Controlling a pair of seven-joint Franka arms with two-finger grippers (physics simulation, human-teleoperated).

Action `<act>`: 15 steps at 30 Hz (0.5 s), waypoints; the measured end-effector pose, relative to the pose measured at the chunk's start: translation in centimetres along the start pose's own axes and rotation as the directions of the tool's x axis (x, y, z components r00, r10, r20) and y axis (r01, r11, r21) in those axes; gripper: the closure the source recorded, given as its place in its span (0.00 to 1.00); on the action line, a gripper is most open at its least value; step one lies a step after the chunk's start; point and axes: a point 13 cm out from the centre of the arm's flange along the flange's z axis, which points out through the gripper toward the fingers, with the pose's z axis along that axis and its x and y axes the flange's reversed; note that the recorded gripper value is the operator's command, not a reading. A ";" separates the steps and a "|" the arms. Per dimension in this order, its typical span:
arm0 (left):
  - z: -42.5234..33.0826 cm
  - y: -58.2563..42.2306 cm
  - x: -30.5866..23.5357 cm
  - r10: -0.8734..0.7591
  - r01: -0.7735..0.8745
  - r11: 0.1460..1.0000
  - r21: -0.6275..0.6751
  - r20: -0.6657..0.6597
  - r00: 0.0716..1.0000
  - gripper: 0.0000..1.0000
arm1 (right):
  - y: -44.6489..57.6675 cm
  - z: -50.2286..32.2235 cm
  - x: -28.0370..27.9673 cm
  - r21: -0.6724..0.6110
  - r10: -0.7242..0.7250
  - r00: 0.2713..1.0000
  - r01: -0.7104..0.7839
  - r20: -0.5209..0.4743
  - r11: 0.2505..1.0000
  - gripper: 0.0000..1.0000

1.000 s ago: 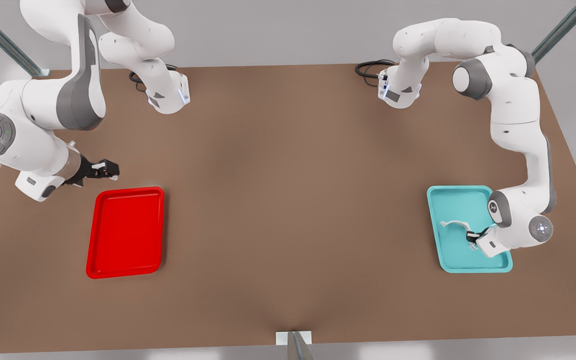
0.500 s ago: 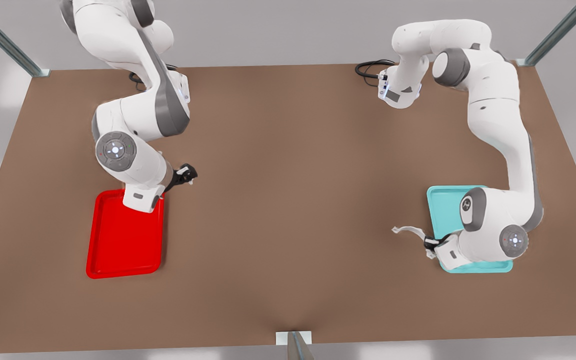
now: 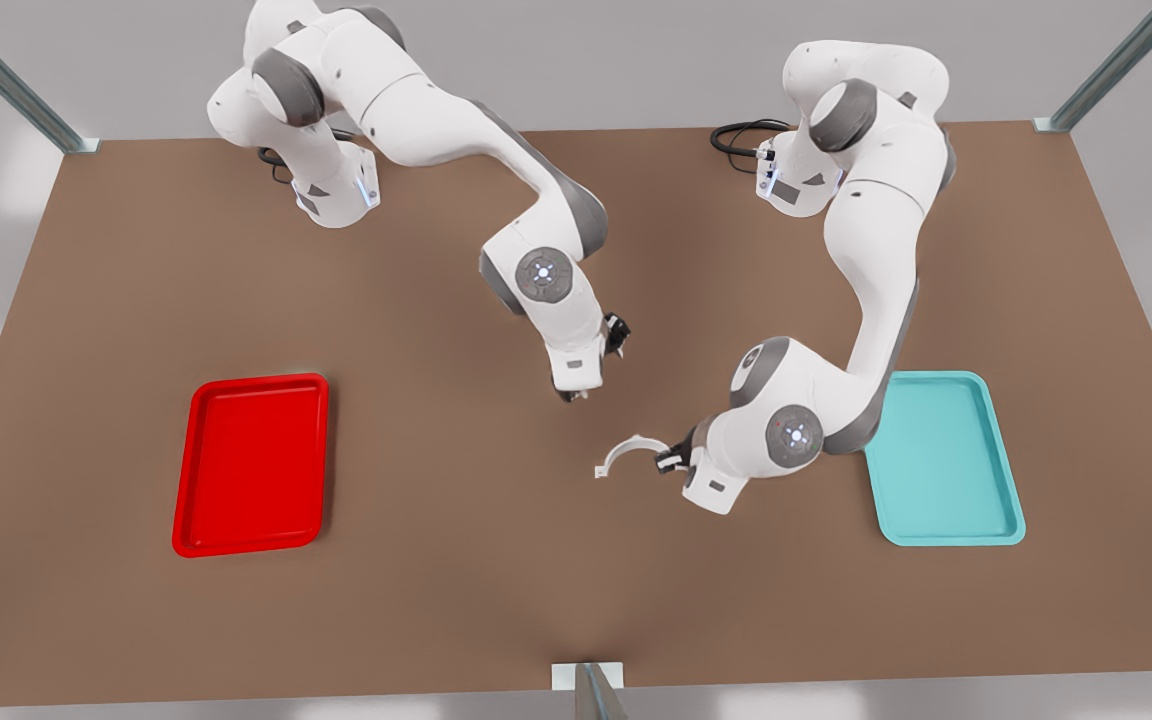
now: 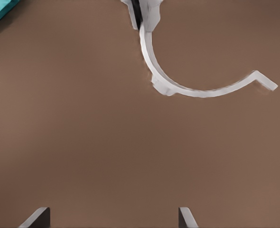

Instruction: Take the drainage pipe clamp from the left arm, pass it to the right arm, and place it in the plate on the right side

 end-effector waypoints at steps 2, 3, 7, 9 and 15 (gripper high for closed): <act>0.4 -0.9 0.0 -0.109 0.109 0.994 0.024 0.006 0.994 0.79 | 0.9 0.7 -0.7 0.043 -0.053 0.998 0.052 0.036 0.998 0.00; 0.4 -1.3 0.0 -0.158 0.157 0.987 0.035 0.008 0.987 0.79 | 0.9 0.8 -1.1 0.086 -0.097 0.994 0.092 0.052 0.992 0.00; 0.4 -2.2 0.0 -0.327 0.326 0.943 0.064 0.008 0.945 0.79 | -2.7 0.6 -3.1 0.249 -0.253 0.962 0.221 0.106 0.943 0.02; 0.3 -2.4 -0.1 -0.398 0.396 0.915 0.073 0.006 0.918 0.79 | -4.9 1.3 -4.2 0.311 -0.321 0.938 0.269 0.129 0.912 0.04; -0.1 -2.5 -0.4 -0.559 0.557 0.826 0.088 -0.007 0.829 0.79 | -6.3 5.4 -7.9 0.442 -0.529 0.826 0.409 0.193 0.798 0.03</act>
